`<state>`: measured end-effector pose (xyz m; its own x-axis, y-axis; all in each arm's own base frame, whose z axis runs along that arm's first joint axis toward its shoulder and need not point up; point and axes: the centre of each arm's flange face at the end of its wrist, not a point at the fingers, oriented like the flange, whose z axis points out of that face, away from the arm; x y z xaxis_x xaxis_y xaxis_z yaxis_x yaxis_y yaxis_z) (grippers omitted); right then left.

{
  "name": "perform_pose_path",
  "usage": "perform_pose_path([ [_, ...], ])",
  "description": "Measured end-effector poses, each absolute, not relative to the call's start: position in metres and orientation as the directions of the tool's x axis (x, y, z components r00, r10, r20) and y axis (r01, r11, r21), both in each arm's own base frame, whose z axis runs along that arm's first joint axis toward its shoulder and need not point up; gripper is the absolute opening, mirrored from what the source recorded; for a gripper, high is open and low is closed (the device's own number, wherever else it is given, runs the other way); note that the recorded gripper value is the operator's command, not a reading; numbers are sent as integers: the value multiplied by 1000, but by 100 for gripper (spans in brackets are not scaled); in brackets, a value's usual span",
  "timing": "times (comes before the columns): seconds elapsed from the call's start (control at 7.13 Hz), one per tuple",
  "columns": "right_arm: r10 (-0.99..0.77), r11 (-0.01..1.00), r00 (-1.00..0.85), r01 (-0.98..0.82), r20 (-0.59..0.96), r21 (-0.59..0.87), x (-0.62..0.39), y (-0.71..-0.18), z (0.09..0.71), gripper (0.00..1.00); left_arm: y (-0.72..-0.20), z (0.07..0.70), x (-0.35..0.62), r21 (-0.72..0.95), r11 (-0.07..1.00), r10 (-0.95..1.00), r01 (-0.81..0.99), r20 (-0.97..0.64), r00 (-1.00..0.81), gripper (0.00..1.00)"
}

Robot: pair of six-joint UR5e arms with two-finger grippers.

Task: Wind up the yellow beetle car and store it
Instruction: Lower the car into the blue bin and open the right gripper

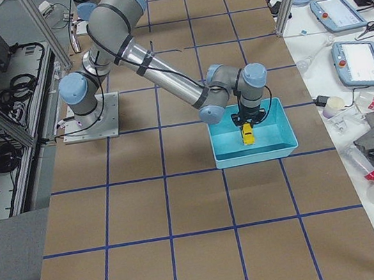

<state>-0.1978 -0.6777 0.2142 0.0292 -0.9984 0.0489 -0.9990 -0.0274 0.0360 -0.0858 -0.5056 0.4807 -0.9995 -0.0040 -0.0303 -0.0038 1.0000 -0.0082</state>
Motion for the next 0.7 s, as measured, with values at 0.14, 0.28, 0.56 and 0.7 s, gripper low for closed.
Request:
perform_pose_path([
  [0.14,-998,-29,31,-999,56,38,-197,-676,215,100,-506,481,-86,-9,1000,0,0,-29,-1000,100],
  [0.28,-997,-24,27,-999,68,47,-197,-675,229,100,-506,482,-86,-10,1000,11,11,-26,-1000,100],
  [0.56,-994,104,-103,-994,42,16,-174,-658,287,100,-504,484,-87,-15,999,28,28,-21,-999,100],
  [0.7,-976,214,-214,-977,33,-3,-138,-649,323,100,-503,487,-89,-21,999,30,30,-11,-1000,100],
])
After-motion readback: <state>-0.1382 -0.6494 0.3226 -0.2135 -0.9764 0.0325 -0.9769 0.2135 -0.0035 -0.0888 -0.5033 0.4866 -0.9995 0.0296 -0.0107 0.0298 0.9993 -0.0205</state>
